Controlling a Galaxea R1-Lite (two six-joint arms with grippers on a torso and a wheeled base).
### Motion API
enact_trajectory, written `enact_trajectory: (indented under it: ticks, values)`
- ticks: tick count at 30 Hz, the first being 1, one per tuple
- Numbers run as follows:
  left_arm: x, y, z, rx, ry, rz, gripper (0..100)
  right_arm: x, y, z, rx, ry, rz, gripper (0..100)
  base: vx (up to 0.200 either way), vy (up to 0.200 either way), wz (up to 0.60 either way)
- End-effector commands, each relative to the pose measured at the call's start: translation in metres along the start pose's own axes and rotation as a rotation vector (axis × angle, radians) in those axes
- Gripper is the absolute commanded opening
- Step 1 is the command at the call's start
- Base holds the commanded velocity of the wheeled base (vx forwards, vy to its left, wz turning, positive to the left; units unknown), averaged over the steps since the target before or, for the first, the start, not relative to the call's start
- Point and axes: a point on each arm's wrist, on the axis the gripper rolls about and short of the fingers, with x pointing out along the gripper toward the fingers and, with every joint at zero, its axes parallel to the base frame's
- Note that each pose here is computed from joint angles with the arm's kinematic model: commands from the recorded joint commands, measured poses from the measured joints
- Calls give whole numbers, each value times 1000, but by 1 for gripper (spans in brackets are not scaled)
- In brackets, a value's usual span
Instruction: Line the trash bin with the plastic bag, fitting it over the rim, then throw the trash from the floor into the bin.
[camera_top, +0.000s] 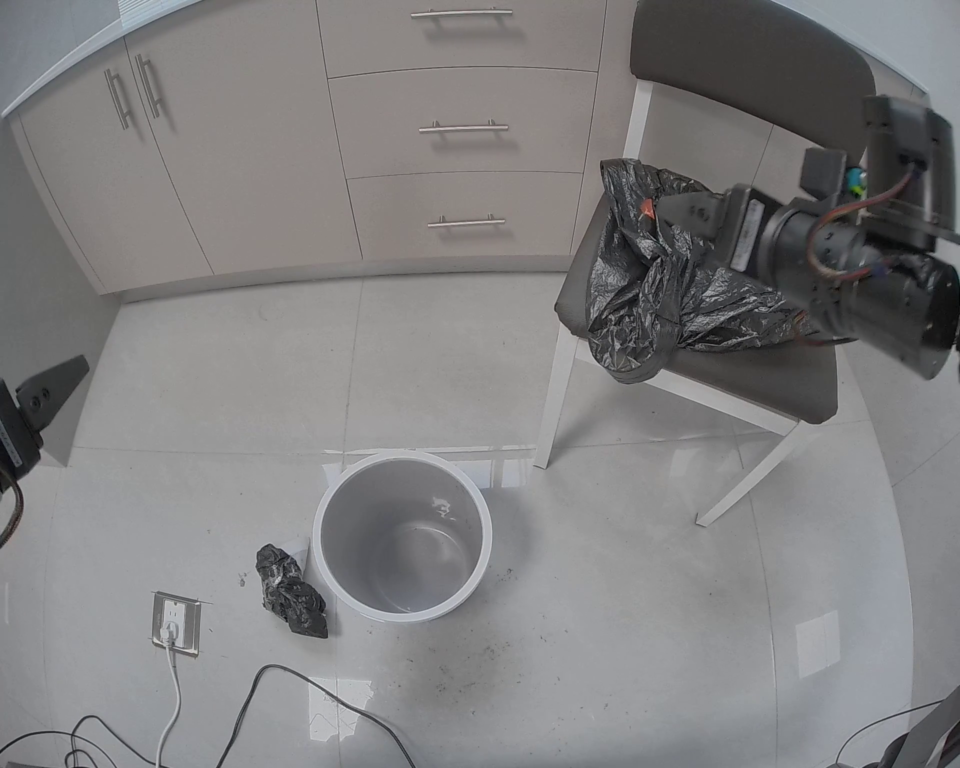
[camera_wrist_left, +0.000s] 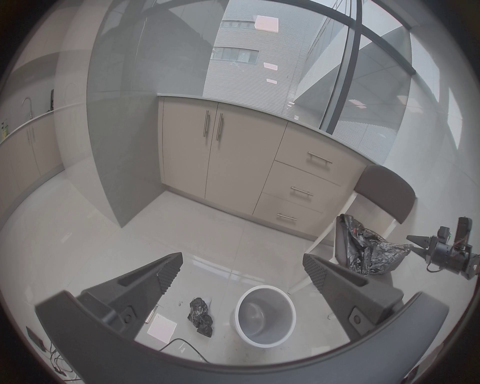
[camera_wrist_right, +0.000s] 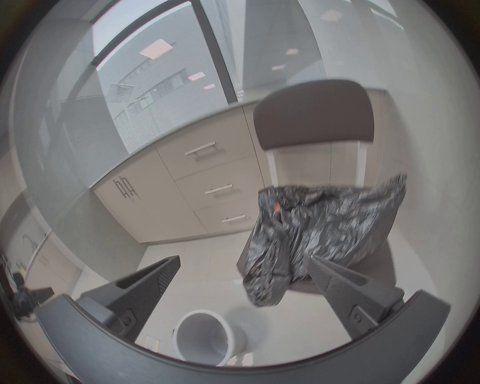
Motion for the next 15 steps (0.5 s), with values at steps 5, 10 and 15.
enact_trajectory:
  ticks: [5, 10, 15]
  values:
    - [12, -5, -19, 20, 70, -22, 100, 25, 19, -55, 75, 127, -60, 100, 0, 0, 0]
    - [12, -9, -21, 29, 83, -55, 100, 45, 7, -59, 195, 119, -129, 100, 0, 0, 0]
    - [18, -12, -24, 39, 95, -55, 100, 58, 4, -74, 235, 146, -166, 100, 0, 0, 0]
